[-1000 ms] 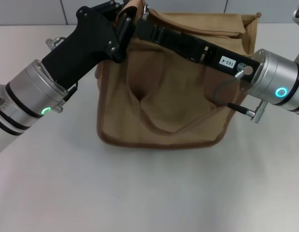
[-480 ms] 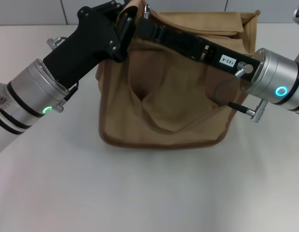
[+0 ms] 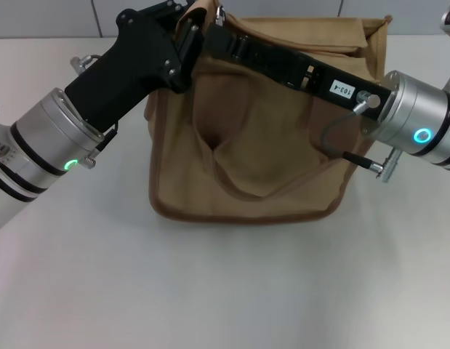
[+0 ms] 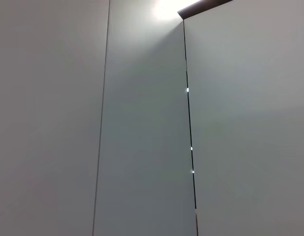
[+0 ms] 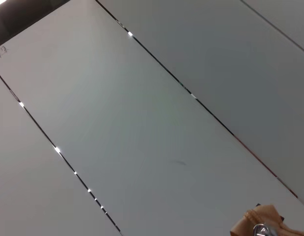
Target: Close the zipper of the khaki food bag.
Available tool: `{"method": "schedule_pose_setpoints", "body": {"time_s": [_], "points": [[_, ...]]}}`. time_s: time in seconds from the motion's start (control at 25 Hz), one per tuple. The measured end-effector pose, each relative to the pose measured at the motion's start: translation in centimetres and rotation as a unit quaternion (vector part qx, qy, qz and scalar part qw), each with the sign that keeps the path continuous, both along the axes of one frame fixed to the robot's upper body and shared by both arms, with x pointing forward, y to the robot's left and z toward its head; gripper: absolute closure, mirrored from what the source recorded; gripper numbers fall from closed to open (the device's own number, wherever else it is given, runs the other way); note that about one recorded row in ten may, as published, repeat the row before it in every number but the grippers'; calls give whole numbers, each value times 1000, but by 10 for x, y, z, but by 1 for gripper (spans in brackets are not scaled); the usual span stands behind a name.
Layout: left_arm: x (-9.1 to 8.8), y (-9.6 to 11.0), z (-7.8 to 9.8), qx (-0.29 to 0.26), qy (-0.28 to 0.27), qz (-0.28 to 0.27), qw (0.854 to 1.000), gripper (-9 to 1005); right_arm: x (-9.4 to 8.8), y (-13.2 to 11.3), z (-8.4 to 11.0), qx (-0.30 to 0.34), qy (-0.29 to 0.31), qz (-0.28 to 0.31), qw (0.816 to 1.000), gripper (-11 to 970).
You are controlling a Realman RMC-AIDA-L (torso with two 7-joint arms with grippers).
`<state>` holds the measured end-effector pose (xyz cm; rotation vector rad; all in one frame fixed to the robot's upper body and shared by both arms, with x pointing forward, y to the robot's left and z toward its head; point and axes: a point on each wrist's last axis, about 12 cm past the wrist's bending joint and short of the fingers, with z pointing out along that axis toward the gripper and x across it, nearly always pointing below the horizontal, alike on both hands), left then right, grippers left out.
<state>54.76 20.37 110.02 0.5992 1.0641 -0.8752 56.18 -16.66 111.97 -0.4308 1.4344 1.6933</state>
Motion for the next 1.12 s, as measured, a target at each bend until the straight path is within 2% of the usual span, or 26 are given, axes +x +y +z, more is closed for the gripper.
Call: {"method": "schedule_pose_setpoints", "body": {"time_s": [0.52,0.72,0.92,1.12], "points": [[0,0,0,0,0,0,1000,932,-1,0,2,8,-2,6,1000,399],[-1,-1,-2,2,4,0,1000,931,-2,-2,3,20,-3,0,1000,443],[-1,0,-2,1,4,1,1000,931,-1,-3,2,18,0,-6,1000,537],[-1,1,-2,0,3,3,1000,930,0,-2,0,12,4,-6,1000,546]]}}
